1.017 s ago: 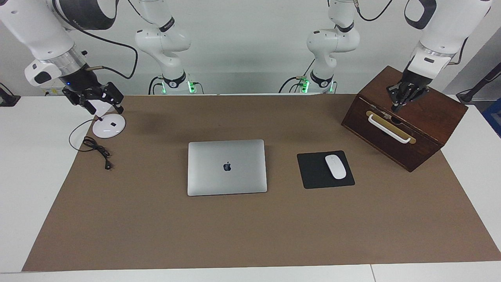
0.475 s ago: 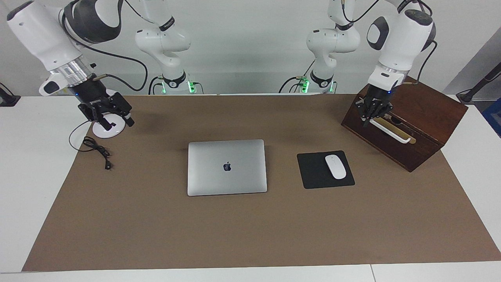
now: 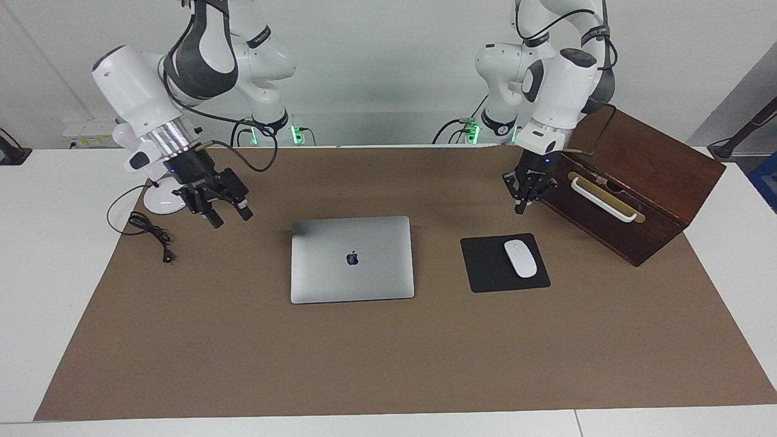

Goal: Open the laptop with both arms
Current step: 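Move the right gripper to the laptop lid while the left gripper advances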

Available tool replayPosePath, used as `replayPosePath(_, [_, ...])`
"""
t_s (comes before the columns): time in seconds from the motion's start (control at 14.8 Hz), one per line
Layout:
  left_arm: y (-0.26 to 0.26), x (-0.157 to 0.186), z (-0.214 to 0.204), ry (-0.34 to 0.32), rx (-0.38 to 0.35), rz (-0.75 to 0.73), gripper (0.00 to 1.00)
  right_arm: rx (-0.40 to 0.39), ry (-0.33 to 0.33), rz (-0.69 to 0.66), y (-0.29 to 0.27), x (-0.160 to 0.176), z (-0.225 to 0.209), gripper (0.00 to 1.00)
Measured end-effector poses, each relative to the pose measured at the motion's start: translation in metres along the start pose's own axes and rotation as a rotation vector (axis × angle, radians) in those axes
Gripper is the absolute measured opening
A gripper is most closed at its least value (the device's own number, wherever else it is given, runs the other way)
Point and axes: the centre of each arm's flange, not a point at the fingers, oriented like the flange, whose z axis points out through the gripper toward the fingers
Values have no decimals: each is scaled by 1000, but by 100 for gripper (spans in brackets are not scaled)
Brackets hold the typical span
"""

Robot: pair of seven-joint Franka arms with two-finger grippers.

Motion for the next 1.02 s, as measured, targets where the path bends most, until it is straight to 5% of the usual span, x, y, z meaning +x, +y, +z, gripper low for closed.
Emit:
replayPosePath(0.47, [79,-58,59,94,-84,23,1,121,83,159,-39,-57,51,100])
replayPosePath(1.02, [138,-84,84,157,-159,123,1,288,92,497,-61,-112,85,100])
